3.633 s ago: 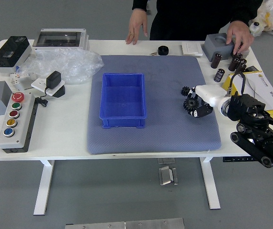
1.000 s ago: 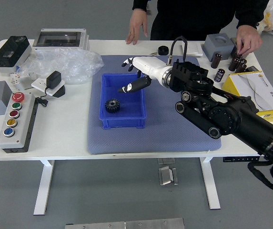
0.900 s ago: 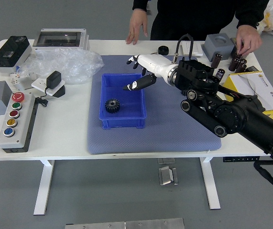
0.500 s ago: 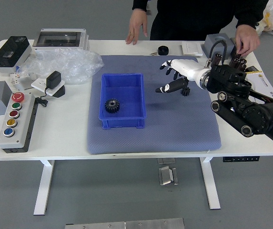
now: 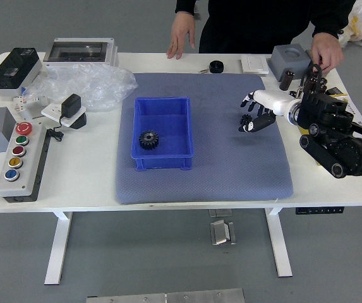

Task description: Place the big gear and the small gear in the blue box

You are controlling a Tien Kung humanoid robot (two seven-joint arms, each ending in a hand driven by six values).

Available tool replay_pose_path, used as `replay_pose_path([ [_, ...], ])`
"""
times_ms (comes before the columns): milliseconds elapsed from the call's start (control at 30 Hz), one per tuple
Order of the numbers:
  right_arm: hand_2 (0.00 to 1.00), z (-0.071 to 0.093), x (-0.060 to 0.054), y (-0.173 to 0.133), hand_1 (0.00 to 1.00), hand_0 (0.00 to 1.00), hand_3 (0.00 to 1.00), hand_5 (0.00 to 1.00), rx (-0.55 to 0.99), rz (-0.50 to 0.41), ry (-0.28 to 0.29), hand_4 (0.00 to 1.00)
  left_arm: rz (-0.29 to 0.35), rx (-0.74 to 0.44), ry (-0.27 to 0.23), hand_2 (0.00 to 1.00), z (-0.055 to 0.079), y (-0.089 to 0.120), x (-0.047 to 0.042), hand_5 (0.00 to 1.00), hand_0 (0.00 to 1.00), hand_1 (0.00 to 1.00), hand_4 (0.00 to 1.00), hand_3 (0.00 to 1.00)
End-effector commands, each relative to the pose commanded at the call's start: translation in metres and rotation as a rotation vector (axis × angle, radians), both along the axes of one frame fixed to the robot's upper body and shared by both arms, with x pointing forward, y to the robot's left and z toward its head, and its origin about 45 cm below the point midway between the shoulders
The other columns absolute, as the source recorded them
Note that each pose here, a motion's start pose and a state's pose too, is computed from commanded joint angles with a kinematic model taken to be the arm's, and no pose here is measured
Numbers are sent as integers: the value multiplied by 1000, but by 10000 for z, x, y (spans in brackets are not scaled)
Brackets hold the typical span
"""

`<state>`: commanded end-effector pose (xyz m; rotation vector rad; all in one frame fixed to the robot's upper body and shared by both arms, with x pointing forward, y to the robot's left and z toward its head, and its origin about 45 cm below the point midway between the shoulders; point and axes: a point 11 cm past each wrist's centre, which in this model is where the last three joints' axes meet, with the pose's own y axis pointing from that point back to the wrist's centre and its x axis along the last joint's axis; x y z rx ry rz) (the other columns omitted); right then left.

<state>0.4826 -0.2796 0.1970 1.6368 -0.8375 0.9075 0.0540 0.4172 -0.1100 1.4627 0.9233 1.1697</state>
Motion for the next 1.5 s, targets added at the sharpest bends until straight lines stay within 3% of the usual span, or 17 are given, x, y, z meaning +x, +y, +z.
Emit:
replay_pose_path([
  [467,638,-46,102,-28,505,574,665,230,26,-40,-55,771,-19,-6,-1,897,-9,-50,51,351,918,903,819,888],
  [833,636,-194,105,-43,506,574,664,218,50,-93,-34,760,-38,-12,-5,897,-13,-94,111,352,919,903,819,888],
  [1500,636,-279,108,-168,502,567,664,216,74,-180,-29,759,-62,-29,-20,897,-24,-209,247,353,919,902,819,887],
])
